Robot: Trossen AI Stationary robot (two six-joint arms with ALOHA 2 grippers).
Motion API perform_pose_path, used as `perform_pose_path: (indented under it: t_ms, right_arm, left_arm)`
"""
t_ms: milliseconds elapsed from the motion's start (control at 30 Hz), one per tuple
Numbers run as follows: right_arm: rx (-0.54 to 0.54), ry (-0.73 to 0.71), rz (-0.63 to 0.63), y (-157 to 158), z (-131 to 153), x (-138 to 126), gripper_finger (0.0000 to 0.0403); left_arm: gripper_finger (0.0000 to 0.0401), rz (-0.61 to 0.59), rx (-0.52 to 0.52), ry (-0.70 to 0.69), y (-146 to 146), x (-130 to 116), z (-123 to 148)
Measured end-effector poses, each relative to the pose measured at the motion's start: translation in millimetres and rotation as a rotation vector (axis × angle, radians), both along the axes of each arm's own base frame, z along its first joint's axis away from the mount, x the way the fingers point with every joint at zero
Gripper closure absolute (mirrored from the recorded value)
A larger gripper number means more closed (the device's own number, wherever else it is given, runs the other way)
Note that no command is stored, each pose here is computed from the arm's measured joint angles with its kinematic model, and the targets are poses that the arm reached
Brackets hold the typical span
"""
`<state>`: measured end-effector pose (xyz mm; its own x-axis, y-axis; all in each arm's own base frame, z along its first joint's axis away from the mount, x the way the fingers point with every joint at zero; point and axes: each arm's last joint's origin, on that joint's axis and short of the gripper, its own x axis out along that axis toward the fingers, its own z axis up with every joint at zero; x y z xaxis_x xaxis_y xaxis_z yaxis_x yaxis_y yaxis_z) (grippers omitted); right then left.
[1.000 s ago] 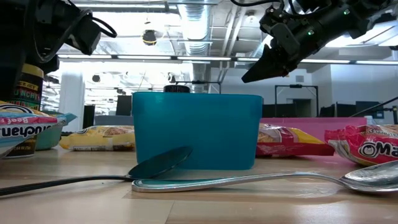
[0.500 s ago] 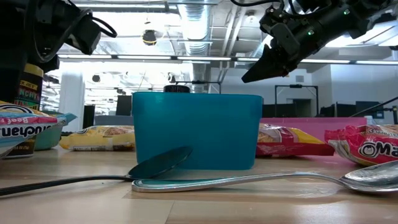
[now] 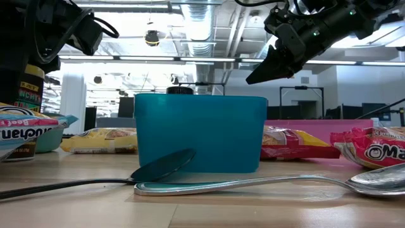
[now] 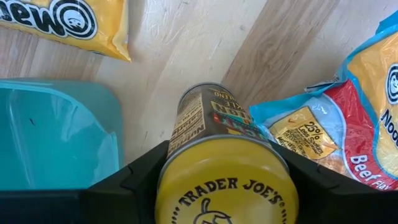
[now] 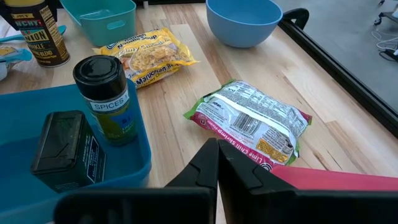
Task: Pick & Place Food Item
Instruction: Put the yellow seasoning bottle into the blue bin
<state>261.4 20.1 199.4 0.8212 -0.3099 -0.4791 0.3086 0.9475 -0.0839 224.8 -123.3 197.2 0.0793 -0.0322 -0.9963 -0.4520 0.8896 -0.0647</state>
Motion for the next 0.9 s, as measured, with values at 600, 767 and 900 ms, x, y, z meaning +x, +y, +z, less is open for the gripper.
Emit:
perform_pose_path:
  t_ms: [600,767,900]
  right_arm:
    - [0.000,0.000,0.000,0.0,0.1,0.0,0.0403]
    - [0.000,0.000,0.000,0.1,0.0,0.0,0.0403]
    - [0.000,0.000,0.000,0.0,0.1,0.0,0.0403]
  left_arm:
    - [0.0188,0.002,0.008,-0.006,0.2,0.2,0.0]
    - [0.0188,0.002,0.009,-0.006,0.2,0.3,0.0]
    - [0.0187,0.003,0.009,-0.006,0.2,0.3,0.0]
